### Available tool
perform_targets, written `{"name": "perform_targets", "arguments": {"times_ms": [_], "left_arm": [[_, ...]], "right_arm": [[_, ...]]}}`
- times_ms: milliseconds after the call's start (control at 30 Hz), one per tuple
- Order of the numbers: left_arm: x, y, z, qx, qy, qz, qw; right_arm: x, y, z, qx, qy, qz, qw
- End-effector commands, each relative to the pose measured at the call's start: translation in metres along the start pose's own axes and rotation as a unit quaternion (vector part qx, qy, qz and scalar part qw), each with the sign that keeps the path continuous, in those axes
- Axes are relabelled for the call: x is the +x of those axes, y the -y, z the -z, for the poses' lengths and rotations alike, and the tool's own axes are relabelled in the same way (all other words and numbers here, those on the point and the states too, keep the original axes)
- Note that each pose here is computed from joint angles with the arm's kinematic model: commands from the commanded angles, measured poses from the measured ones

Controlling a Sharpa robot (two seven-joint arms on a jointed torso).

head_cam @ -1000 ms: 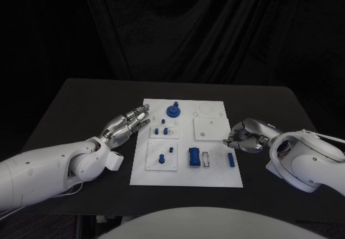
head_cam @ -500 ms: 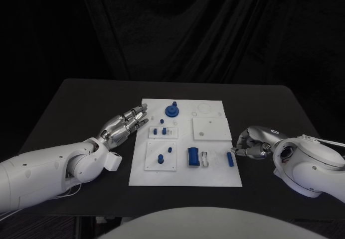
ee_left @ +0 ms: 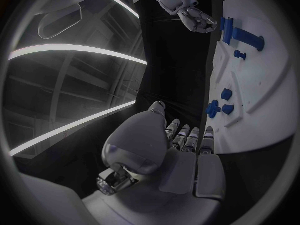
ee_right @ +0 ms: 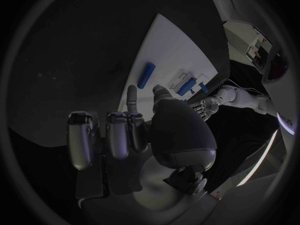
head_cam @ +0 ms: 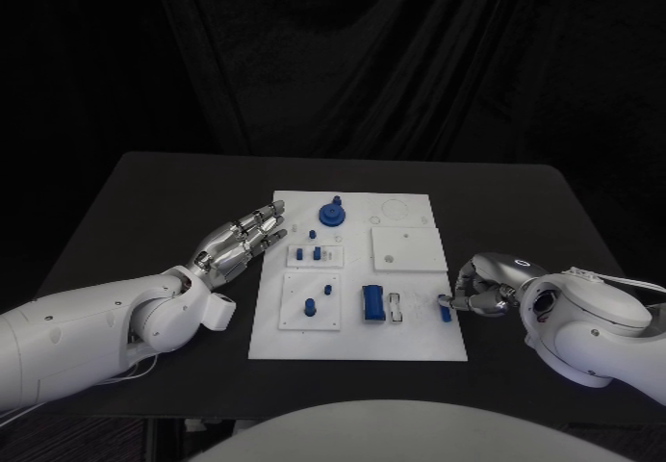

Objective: Assemble the parts on the task board

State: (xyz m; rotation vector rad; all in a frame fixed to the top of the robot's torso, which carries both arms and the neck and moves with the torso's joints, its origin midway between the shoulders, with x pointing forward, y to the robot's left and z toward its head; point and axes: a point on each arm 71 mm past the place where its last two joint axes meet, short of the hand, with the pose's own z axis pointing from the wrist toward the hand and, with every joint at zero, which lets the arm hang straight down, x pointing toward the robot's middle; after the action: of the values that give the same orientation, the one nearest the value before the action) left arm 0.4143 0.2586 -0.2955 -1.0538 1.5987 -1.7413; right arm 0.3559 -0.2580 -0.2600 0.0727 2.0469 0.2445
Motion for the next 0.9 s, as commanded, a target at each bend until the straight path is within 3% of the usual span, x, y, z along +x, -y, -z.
{"name": "perform_targets", "arguments": {"times_ms": [33,567,900], "left_arm": [[0.0014,0.0005,-0.0003,0.006,-0.003,0.005,1.0],[0.0019,-0.0005,-0.0009,0.002,-0.006,0.007,1.0],[0.0029,-0.0016,-0.0016,-0.001,-0.009,0.009,1.0]], "right_arm": [[0.003,0.001,-0.001,0.012,-0.008,0.014,1.0],[0.018,-0.004,-0.011,0.018,-0.039,0.033,0.998],[0.028,-0.014,-0.018,0.007,-0.042,0.03,0.999]]}}
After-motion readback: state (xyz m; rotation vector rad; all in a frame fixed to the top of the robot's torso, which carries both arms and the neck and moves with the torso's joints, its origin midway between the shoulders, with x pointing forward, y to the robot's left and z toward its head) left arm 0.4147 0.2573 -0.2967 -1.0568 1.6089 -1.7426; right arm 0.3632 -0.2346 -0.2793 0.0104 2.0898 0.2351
